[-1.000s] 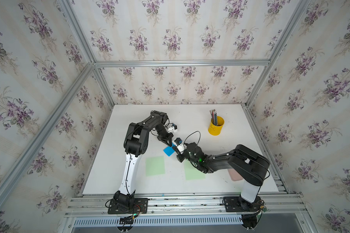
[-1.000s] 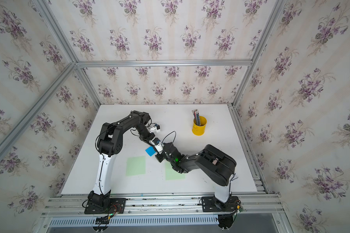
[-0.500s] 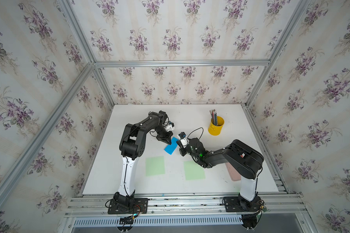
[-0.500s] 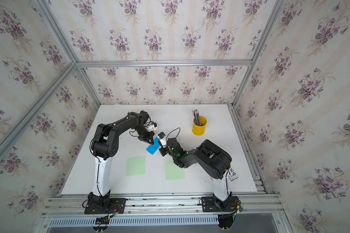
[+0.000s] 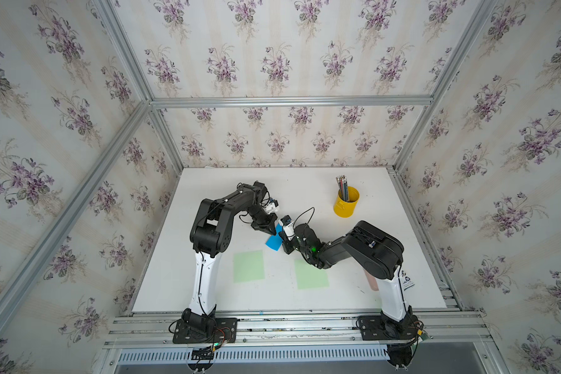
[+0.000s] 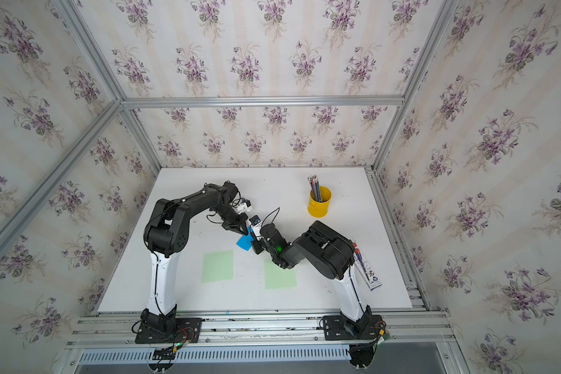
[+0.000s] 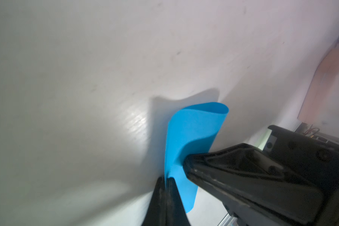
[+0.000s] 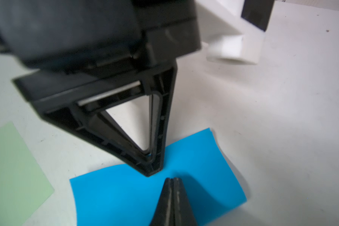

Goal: Fold the square paper along the opposite sides
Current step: Smooth out the paper at the center of the board.

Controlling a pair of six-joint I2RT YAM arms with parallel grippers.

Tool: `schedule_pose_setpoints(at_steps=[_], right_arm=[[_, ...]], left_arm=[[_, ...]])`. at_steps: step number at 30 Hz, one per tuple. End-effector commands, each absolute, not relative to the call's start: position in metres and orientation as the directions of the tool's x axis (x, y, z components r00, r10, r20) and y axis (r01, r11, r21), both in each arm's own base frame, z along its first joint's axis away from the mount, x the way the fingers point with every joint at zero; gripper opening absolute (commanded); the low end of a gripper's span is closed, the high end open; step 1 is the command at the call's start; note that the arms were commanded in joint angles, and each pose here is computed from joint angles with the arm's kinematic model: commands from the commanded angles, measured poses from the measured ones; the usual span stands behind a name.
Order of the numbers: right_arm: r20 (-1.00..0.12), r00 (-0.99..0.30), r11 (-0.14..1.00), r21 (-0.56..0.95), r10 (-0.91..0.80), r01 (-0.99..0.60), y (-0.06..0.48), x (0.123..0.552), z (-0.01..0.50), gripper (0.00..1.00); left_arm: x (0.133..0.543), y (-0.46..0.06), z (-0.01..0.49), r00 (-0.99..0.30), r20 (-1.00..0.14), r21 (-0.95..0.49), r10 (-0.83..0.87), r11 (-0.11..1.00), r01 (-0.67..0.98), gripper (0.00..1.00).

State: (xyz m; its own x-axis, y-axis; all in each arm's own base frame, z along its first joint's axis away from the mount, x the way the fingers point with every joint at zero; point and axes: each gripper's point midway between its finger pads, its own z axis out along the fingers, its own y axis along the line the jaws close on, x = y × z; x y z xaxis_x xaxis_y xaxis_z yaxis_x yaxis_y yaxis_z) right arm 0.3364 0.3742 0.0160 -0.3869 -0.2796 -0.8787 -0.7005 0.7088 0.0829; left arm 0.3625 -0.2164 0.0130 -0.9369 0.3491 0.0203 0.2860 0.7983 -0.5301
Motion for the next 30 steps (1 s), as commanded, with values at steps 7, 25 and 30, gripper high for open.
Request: schedule_pose_setpoints(at_steps=[7, 25, 30], right_arm=[[-0.849, -0.460, 0.773, 0.103, -0.260, -0.626, 0.355, 0.343, 0.001, 0.00], [-0.809, -0.546, 0.853, 0.112, -0.220, -0.510, 0.316, 0.357, -0.016, 0.00], [-0.805, -0.558, 0.864, 0.124, -0.200, -0.489, 0.308, 0.362, -0.014, 0.00]], left_arm=[[0.361, -0.193, 0.000, -0.936, 0.056, -0.432, 0.348, 0.854, 0.292, 0.00], [0.357, -0.183, -0.003, -0.936, 0.067, -0.403, 0.346, 0.867, 0.292, 0.00], [0.357, -0.184, -0.002, -0.936, 0.068, -0.409, 0.345, 0.866, 0.290, 0.00]])
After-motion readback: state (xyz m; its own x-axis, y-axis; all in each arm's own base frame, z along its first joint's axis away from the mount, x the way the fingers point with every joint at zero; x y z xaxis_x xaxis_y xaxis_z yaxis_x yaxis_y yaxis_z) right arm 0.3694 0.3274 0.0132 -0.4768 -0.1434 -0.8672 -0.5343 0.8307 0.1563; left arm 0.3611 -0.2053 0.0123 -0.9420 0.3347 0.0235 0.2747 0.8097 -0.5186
